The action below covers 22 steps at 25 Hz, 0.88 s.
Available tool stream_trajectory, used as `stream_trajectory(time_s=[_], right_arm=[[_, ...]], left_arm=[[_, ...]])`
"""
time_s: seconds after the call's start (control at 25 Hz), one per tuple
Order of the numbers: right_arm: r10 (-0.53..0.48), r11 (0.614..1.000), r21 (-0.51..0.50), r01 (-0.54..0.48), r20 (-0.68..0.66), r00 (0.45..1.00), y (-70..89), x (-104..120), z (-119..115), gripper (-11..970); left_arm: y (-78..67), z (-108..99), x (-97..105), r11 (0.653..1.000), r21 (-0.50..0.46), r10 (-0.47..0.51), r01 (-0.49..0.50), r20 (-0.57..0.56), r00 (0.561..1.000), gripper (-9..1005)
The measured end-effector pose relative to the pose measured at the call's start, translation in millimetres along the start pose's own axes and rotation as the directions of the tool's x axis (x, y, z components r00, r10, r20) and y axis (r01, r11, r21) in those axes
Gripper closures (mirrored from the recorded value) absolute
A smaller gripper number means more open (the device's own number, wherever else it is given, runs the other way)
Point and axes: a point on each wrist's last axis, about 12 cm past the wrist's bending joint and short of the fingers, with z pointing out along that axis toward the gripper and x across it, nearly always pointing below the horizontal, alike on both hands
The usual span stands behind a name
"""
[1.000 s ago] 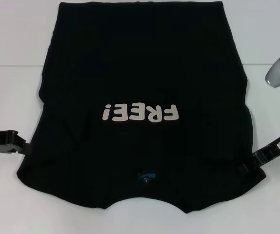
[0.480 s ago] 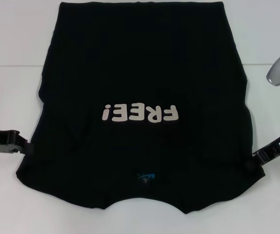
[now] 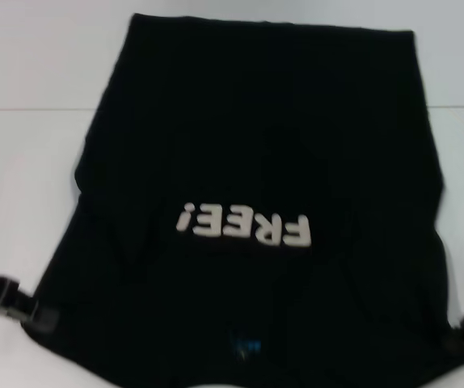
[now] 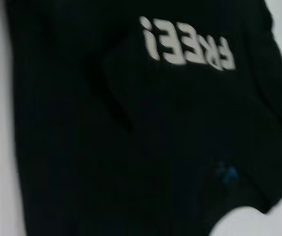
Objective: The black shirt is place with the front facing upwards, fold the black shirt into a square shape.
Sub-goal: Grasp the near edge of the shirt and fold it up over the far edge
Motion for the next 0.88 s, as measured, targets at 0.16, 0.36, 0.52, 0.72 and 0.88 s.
stream_trajectory(time_s=[0.16, 0.36, 0.52, 0.72, 0.88], right_arm=[[-0.047, 0.998, -0.037, 0.046, -0.020, 0.999, 2.7, 9, 0, 916], [-0.040, 0.999, -0.010, 0.040, 0.008, 0.999, -0.6, 6, -1, 916], [-0.036, 0.999, -0.003, 0.036, 0.015, 0.999, -1.0, 4, -1, 916], [-0.004, 1.000, 0.011, 0.004, 0.040, 0.999, -3.9, 3, -2, 915], [0.007, 1.000, 0.011, -0.007, 0.042, 0.999, -4.1, 3, -2, 915]], left_arm=[[0.8, -4, 8, 1.000, 0.011, -0.007, 0.007, -0.029, 1.000, 948], [6.4, -5, 4, 0.998, -0.035, -0.042, 0.043, 0.021, 0.999, 947], [9.5, -11, 1, 0.989, -0.100, -0.103, 0.108, 0.050, 0.993, 940], [14.8, -9, 5, 0.979, -0.131, -0.151, 0.158, 0.067, 0.986, 893], [21.3, -4, 10, 0.968, -0.143, -0.192, 0.205, 0.098, 0.977, 812]])
